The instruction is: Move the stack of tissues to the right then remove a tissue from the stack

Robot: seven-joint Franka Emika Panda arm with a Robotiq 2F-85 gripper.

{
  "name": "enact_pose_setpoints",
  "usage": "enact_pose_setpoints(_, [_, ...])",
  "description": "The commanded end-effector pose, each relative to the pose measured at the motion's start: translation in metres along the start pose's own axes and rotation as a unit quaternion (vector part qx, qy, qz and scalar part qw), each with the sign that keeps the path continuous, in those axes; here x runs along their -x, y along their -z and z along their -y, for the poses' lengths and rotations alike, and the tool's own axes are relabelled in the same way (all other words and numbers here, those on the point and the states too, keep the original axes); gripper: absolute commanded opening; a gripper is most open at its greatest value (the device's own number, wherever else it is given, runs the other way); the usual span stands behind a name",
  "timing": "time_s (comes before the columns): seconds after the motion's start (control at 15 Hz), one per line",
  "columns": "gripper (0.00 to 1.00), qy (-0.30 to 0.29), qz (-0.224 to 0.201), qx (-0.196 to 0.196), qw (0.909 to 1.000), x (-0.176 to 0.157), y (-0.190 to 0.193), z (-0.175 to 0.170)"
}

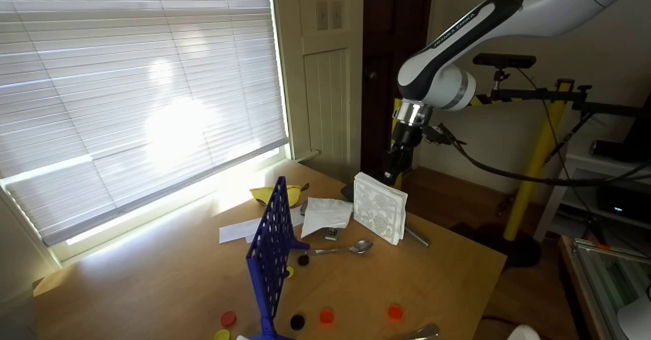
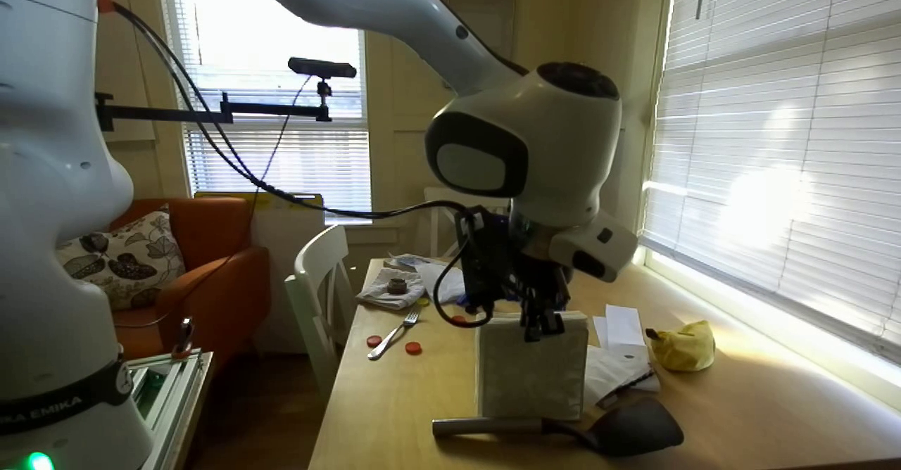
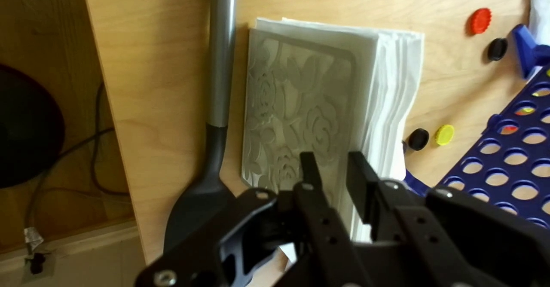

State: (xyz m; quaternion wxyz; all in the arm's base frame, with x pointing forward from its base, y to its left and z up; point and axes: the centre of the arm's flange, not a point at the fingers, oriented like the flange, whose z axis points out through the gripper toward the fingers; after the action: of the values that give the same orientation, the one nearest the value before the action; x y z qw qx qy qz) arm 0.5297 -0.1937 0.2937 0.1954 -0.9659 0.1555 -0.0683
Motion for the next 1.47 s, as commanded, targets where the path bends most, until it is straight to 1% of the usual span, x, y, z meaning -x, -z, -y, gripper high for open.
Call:
enact_pose_setpoints(0.0, [0.28, -0.007, -0.010, 0.000, 0.9999, 0.003, 0.009, 0.001])
enact_pose_setpoints(0.4, [0.23, -0.007, -0.008, -0.002, 0.9999, 0.004, 0.007, 0.003])
enact_pose_setpoints(0.87, [0.25, 0.000, -0.011, -0.005, 0.9999, 0.002, 0.008, 0.011])
enact_pose_setpoints(1.07, [0.23, 0.003, -0.009, -0.005, 0.9999, 0.001, 0.004, 0.013])
enact_pose_setpoints(1.2, [0.20, 0.005, -0.007, -0.006, 0.9999, 0.001, 0.002, 0.016])
enact_pose_setpoints(1.4, [0.21, 0.006, -0.006, -0.004, 1.0000, 0.001, 0.001, 0.017])
